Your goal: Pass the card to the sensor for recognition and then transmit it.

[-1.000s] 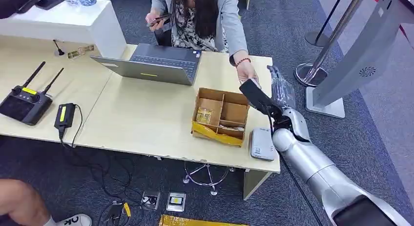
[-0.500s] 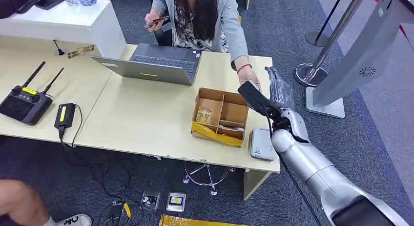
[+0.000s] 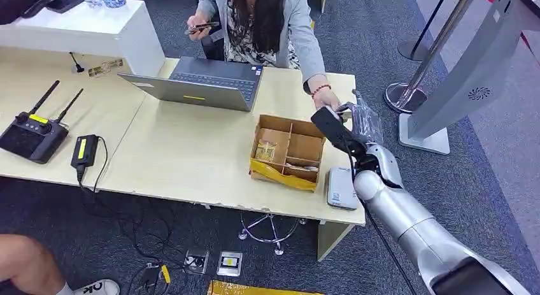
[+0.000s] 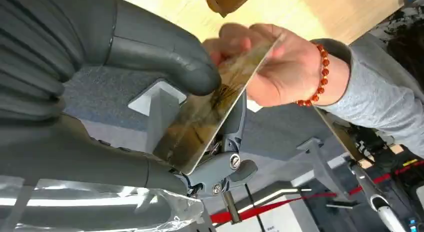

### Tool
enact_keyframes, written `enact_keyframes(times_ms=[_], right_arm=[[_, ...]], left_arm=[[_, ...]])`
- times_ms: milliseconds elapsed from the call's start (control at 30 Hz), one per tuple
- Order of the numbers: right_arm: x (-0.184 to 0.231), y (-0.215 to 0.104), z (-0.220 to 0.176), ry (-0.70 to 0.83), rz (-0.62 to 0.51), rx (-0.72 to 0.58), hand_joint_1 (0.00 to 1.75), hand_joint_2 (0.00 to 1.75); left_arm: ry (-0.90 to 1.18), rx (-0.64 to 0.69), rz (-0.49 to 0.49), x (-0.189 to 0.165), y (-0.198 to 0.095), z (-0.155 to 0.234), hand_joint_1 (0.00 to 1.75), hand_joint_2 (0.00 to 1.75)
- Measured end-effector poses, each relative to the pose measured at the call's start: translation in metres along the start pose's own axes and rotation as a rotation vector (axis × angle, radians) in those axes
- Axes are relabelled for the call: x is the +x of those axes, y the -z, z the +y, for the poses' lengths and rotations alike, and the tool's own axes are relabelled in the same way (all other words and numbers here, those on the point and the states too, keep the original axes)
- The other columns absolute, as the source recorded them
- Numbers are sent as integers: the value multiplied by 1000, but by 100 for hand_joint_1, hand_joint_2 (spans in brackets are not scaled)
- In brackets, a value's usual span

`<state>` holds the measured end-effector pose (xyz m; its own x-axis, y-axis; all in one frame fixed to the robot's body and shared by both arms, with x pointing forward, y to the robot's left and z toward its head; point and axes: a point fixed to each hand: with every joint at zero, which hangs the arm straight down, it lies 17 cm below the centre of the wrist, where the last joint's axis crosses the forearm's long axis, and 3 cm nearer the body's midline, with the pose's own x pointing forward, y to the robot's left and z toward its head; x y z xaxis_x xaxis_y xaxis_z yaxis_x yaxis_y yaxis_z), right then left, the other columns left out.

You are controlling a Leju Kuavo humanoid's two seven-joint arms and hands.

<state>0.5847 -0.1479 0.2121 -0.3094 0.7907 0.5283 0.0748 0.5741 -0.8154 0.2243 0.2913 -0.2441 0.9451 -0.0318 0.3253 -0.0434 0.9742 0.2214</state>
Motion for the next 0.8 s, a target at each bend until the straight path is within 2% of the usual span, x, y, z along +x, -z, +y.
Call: enact_keyframes(times_ms=[500,800], right_arm=[[7,-1,-7,-34,-35,-55,175,175],[-41,-31,13,-92,47,-3,175,175]], left_arm=[[-27,9,0,-5,1,4,0,0],[-42,28,11,-17,4,16,0,0]])
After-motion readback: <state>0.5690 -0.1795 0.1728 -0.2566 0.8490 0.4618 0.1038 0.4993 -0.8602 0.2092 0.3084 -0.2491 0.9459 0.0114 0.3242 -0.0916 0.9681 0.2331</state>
